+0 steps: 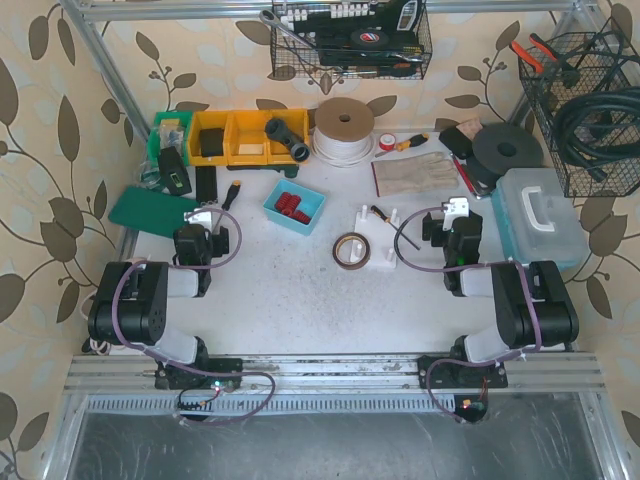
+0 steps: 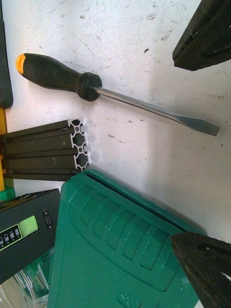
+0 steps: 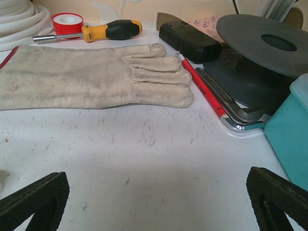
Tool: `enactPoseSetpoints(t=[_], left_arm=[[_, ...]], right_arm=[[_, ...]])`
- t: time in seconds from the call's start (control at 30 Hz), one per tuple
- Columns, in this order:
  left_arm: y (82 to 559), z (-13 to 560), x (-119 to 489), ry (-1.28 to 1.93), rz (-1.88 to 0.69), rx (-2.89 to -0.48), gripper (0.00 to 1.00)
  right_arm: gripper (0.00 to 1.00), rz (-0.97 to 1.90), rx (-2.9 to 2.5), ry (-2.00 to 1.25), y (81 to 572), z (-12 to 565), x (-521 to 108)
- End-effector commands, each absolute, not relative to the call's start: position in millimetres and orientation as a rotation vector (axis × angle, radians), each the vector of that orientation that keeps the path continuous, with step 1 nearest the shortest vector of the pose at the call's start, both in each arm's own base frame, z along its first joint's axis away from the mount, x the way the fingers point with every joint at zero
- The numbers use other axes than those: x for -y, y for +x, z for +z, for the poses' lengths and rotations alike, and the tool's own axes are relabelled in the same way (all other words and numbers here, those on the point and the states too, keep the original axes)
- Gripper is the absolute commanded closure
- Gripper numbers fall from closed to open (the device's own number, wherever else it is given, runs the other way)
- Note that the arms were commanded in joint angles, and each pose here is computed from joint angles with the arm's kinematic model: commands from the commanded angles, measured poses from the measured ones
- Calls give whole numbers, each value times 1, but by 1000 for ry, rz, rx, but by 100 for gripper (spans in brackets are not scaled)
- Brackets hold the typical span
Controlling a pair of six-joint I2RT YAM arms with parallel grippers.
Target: Install the large spring
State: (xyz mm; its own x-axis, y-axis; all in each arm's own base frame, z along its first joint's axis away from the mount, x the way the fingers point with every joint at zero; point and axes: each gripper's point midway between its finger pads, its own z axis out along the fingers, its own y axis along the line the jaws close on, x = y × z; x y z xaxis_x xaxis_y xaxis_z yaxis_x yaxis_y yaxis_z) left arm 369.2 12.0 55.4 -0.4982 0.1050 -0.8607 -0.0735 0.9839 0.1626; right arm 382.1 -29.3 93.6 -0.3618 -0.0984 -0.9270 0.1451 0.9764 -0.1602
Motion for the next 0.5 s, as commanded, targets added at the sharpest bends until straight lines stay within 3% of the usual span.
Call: enactPoseSetpoints(t=[0.0,0.47], left_arm=[[378,75,-17,-8,220,-2023,6],[378,79,-16,-4,219,-2019,6]], right_arm=[[0,-255,-1917,44,385,96,30],[0,-272,-1940,43,385,114,30]])
